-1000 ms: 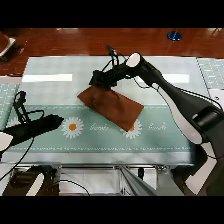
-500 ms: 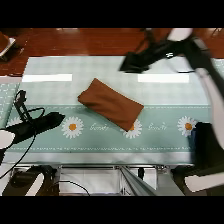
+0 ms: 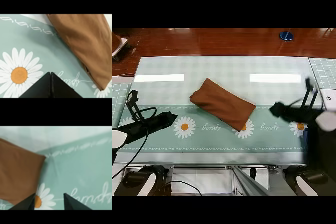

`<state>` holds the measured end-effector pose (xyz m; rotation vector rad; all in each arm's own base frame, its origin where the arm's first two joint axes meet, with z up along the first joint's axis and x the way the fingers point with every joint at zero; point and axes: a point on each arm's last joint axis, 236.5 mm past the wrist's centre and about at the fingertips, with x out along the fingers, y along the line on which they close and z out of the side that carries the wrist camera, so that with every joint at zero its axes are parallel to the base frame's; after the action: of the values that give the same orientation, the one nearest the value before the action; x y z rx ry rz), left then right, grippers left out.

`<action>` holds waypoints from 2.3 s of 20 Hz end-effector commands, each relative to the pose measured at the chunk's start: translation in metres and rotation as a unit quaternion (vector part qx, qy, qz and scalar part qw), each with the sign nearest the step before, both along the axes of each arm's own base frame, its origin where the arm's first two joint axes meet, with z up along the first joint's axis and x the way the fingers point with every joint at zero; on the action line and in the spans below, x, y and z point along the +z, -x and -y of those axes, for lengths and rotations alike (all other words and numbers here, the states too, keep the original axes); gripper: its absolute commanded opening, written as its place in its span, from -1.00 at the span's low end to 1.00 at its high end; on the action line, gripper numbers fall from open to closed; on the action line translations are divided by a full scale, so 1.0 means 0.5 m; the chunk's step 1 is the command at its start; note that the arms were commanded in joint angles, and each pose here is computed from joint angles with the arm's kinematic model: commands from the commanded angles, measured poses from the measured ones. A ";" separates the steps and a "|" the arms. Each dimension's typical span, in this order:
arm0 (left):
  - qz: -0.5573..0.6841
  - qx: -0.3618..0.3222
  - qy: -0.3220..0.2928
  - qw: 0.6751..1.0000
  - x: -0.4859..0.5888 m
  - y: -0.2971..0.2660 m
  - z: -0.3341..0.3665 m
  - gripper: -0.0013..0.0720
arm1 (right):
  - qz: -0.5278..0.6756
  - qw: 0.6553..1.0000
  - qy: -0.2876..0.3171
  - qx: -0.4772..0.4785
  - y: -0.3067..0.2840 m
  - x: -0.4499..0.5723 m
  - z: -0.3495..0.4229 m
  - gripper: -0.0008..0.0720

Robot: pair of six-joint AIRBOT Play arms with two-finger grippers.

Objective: Fold the shirts.

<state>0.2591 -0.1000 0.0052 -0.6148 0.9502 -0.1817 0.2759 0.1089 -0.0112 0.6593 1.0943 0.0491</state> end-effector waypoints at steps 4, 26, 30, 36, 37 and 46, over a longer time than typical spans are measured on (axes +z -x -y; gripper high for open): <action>0.010 0.007 0.004 1.000 0.007 -0.010 -0.001 -0.92 | -0.074 0.988 -0.133 0.029 0.032 -0.114 -0.132 0.15; 0.006 0.013 0.019 1.000 0.006 -0.015 0.006 -0.92 | 0.048 0.952 -0.056 0.299 -0.238 0.216 -0.203 -0.90; 0.006 0.013 0.019 1.000 0.006 -0.015 0.006 -0.92 | 0.131 0.968 -0.003 0.212 -0.258 0.420 -0.052 -0.90; 0.006 0.013 0.019 1.000 0.007 -0.015 0.006 -0.92 | 0.121 0.989 0.026 0.084 -0.162 0.541 0.173 -0.90; 0.006 0.013 0.019 1.000 0.007 -0.015 0.006 -0.92 | 0.110 0.992 0.032 0.057 -0.137 0.545 0.215 -0.90; 0.028 0.027 0.018 0.999 0.019 -0.034 -0.004 -0.92 | -0.049 0.962 0.159 -0.216 0.161 0.496 0.484 -0.90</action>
<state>0.2719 -0.1002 0.0120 -0.6627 0.8993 -0.1733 0.2495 -0.1037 0.2454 0.5775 0.9788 -0.2907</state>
